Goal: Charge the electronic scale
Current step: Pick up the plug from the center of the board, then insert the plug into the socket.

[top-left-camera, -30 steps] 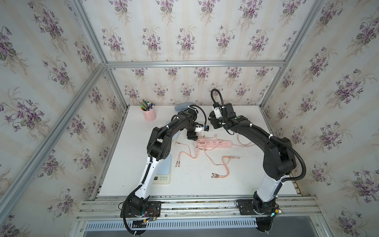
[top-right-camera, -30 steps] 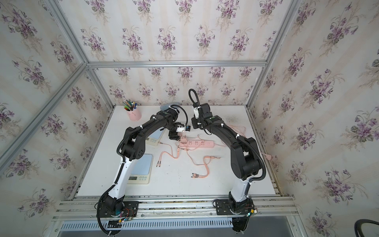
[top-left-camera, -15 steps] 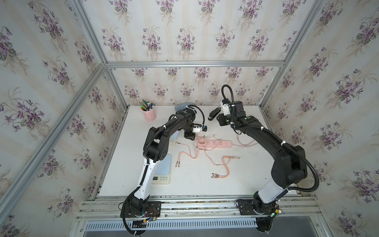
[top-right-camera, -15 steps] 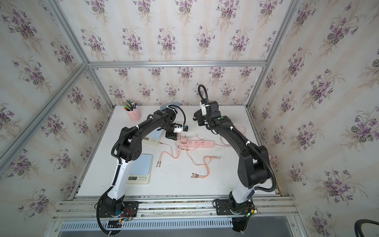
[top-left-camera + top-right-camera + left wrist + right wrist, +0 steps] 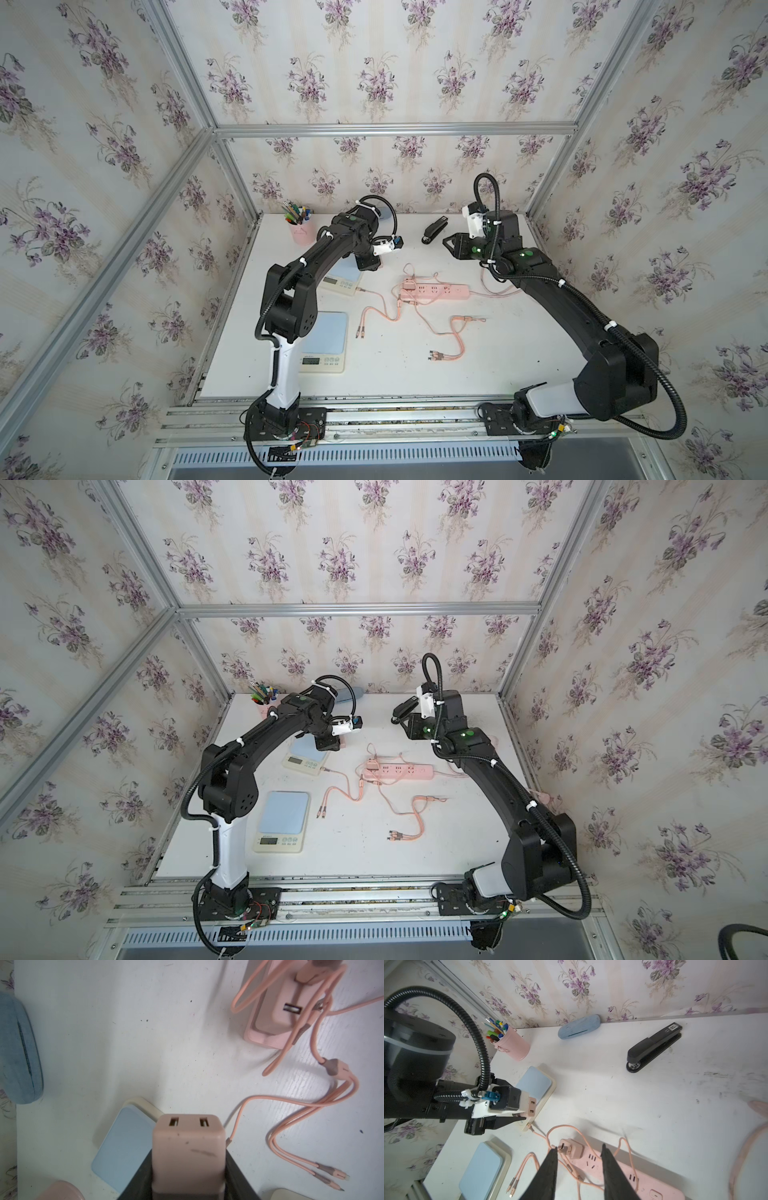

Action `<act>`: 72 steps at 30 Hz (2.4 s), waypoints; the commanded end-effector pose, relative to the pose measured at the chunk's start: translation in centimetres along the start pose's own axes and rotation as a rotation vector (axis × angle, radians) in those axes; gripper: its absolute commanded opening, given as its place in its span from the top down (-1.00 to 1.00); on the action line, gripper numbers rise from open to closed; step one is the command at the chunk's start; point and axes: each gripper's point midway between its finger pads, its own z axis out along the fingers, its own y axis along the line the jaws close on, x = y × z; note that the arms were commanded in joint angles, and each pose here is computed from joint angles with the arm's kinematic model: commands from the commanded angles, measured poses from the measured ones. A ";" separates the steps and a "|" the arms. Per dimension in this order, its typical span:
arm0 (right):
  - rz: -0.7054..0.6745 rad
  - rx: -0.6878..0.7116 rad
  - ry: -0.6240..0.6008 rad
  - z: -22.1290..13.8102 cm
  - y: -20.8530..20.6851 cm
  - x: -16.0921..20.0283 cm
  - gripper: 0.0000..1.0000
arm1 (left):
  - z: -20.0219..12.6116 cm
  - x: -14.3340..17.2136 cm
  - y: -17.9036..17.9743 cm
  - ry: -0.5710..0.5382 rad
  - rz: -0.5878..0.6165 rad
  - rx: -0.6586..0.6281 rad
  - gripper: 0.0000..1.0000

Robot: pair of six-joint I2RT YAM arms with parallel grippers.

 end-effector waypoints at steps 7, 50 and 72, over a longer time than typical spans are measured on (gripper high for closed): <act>0.211 -0.424 0.122 0.1 7.0 1.5 0.16 | -8.4 -6.4 -3.8 -0.390 -0.078 -0.048 0.68; -0.378 0.440 0.281 3.8 -11.0 -0.4 1.00 | -8.2 -6.7 -7.6 -0.447 -0.687 0.029 -0.99; -0.149 0.353 0.657 5.1 -14.7 17.3 1.00 | -0.8 -6.0 -14.0 -0.286 -0.733 0.166 -0.83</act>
